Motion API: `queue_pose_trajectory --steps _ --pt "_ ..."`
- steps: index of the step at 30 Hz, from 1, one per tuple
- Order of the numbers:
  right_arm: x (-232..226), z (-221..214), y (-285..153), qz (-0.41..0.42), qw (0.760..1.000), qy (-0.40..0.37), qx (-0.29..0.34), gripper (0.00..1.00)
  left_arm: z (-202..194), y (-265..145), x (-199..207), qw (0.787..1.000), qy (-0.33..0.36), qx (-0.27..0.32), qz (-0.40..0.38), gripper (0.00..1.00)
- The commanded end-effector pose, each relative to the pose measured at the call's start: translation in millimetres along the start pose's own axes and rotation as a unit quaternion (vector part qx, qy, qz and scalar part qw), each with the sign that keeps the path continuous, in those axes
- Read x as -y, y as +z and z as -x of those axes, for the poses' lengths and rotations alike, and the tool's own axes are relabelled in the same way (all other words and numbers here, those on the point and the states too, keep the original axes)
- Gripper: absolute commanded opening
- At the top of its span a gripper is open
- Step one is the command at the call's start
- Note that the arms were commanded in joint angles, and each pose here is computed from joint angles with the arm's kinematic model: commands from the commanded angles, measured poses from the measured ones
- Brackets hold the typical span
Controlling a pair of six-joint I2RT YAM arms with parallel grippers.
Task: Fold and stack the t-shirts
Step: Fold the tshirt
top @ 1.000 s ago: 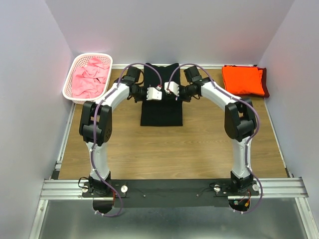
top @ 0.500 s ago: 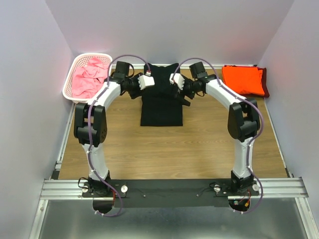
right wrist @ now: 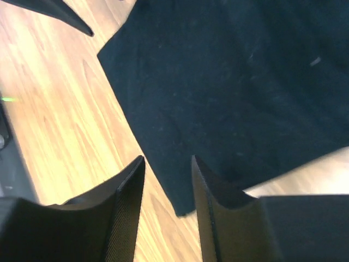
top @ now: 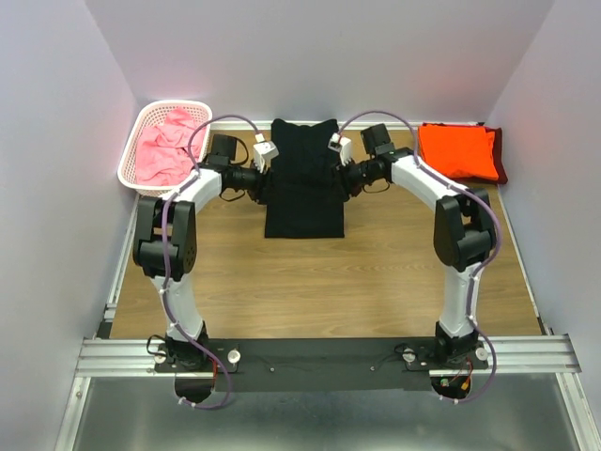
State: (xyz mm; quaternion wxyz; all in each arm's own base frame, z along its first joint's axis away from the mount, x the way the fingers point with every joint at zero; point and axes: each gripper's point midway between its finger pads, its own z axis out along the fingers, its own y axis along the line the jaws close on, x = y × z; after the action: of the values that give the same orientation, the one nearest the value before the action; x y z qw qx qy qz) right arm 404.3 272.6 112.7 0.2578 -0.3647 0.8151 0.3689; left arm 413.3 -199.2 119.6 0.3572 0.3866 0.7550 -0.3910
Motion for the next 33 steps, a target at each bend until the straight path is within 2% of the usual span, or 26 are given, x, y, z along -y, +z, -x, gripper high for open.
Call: queue_pose_trajectory --steps 1,5,9,13,16,18,22,25,27,29,31,33 --pt "0 -35 30 0.058 0.991 0.119 -0.019 0.44 -7 19 -5 0.99 -0.127 0.035 -0.042 0.49" --pt "23 -65 37 0.051 0.986 0.156 -0.036 0.43 -38 32 -34 0.977 -0.209 0.028 -0.021 0.5" --pt "53 -102 37 0.023 0.98 0.191 -0.056 0.43 -85 43 -60 0.96 -0.281 0.0 0.011 0.5" --pt "45 -121 28 0.028 0.976 0.203 -0.068 0.43 -101 35 -55 0.954 -0.298 -0.013 0.007 0.5" --pt "24 -97 14 0.061 0.979 0.192 -0.041 0.45 -76 20 -31 0.97 -0.241 0.003 -0.026 0.5" --pt "6 -56 -3 0.095 0.981 0.167 0.001 0.47 -43 5 -18 0.98 -0.193 0.025 -0.036 0.5" --pt "11 5 -9 0.106 0.981 0.153 0.054 0.48 11 1 -10 0.985 -0.147 0.063 -0.067 0.51" --pt "32 26 4 0.102 0.98 0.159 0.068 0.47 23 15 -21 0.981 -0.163 0.071 -0.074 0.48" --pt "48 29 18 0.103 0.977 0.174 0.068 0.45 26 25 -35 0.98 -0.164 0.085 -0.07 0.45" --pt "61 27 29 0.1 0.976 0.18 0.069 0.45 27 31 -44 0.974 -0.195 0.095 -0.065 0.44" --pt "79 22 44 0.089 0.976 0.188 0.069 0.43 24 40 -64 0.973 -0.198 0.108 -0.05 0.41" --pt "92 17 54 0.077 0.976 0.191 0.067 0.43 10 50 -78 0.965 -0.236 0.107 -0.046 0.41"
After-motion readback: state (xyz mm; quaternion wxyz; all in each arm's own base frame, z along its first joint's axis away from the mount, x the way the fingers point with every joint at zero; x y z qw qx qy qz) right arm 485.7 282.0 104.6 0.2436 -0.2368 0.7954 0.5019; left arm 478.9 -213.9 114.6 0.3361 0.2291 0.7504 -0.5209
